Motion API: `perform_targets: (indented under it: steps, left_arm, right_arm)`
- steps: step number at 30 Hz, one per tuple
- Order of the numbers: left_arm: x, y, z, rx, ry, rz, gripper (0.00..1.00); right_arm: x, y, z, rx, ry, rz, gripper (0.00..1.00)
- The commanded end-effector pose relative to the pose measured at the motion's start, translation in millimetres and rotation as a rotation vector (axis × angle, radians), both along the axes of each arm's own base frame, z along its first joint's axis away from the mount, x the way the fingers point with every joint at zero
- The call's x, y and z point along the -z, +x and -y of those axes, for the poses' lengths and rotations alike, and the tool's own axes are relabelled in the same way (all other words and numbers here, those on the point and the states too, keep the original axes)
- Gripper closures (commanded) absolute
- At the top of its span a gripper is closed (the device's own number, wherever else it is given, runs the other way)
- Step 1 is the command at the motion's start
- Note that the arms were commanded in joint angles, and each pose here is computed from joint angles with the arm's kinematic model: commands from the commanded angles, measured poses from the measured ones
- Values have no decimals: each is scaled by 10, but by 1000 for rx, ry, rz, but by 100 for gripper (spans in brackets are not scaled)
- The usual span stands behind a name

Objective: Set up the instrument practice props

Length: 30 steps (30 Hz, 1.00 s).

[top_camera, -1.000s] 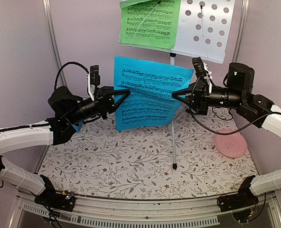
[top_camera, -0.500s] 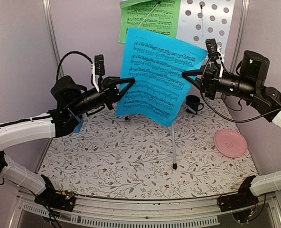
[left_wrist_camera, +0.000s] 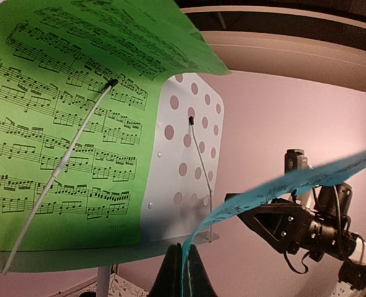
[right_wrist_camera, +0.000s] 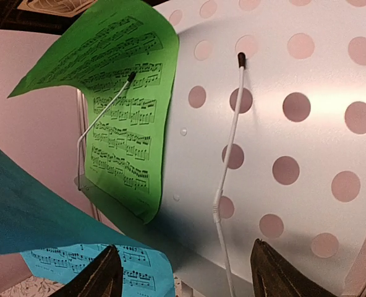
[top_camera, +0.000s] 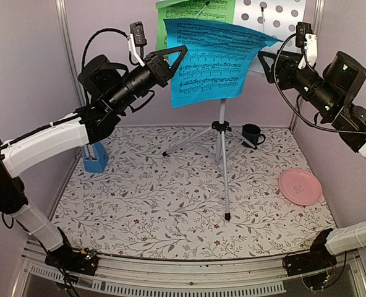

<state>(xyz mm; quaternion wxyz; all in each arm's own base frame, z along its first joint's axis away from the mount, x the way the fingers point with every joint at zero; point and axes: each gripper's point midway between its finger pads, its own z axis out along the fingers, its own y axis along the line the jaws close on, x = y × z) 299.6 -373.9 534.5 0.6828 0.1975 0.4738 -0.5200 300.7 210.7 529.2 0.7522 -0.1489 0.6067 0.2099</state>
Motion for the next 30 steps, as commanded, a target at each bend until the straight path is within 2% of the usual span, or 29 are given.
perform_targets:
  steps: [1, 4, 7, 12, 21, 30]
  left_arm:
    - [-216, 113, 97, 8, -53, -90, 100]
    - [-290, 172, 193, 12, -48, -104, 100]
    - [-336, 141, 273, 34, -42, -88, 100]
    - [-496, 156, 275, -38, -65, -42, 100]
    - [-662, 277, 340, -128, -102, -55, 100]
    - [-645, 370, 234, -221, -128, -91, 100]
  right_arm:
    - [-428, 99, 247, 149, 86, 106, 27]
    - [-538, 89, 213, 136, 84, 151, 30]
    - [-699, 49, 225, 136, 92, 204, 27]
    - [-867, 80, 267, 174, 108, 251, 27]
    - [-983, 386, 325, 304, 94, 291, 29]
    - [-1116, 667, 248, 373, 60, 336, 29]
